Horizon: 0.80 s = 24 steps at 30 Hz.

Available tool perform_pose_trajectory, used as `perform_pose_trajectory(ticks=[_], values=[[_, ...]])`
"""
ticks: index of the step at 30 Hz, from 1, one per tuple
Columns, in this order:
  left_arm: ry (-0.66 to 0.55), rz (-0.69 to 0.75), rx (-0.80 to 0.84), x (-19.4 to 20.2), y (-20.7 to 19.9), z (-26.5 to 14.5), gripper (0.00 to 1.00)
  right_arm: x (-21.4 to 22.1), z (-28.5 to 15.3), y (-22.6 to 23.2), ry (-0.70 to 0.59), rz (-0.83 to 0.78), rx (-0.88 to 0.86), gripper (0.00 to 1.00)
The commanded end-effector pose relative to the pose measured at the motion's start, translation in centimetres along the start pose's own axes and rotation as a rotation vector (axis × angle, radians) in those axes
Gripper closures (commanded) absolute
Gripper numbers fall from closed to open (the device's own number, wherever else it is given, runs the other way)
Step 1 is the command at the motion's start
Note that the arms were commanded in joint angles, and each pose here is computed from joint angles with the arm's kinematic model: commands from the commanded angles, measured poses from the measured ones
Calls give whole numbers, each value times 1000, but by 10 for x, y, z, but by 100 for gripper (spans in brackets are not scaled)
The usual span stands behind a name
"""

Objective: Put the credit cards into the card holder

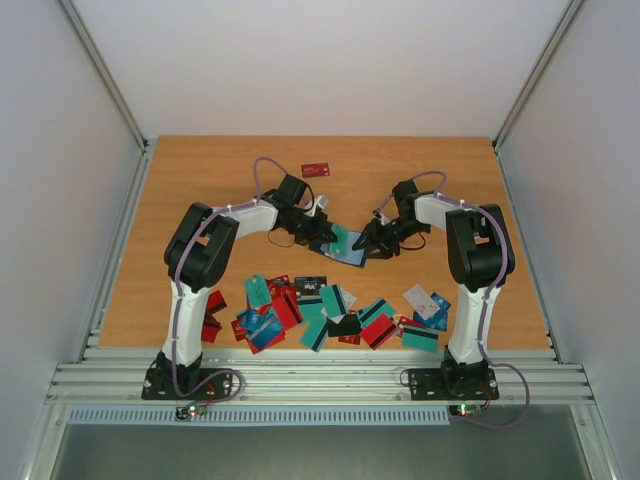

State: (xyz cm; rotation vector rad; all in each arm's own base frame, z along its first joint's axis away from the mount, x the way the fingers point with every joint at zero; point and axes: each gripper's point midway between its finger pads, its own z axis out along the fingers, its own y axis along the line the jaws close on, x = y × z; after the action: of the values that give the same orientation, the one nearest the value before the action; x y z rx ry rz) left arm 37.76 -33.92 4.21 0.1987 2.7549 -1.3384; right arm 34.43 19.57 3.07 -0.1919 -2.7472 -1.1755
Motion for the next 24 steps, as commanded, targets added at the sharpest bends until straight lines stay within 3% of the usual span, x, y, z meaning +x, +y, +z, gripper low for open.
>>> perform_pose_trajectory(ticks=[1, 24], values=[[53, -15, -45, 16, 15, 3, 100, -1, 14, -21, 15, 23, 53, 57], [135, -11, -10, 14, 12, 13, 100, -6, 15, -20, 15, 21, 57, 57]])
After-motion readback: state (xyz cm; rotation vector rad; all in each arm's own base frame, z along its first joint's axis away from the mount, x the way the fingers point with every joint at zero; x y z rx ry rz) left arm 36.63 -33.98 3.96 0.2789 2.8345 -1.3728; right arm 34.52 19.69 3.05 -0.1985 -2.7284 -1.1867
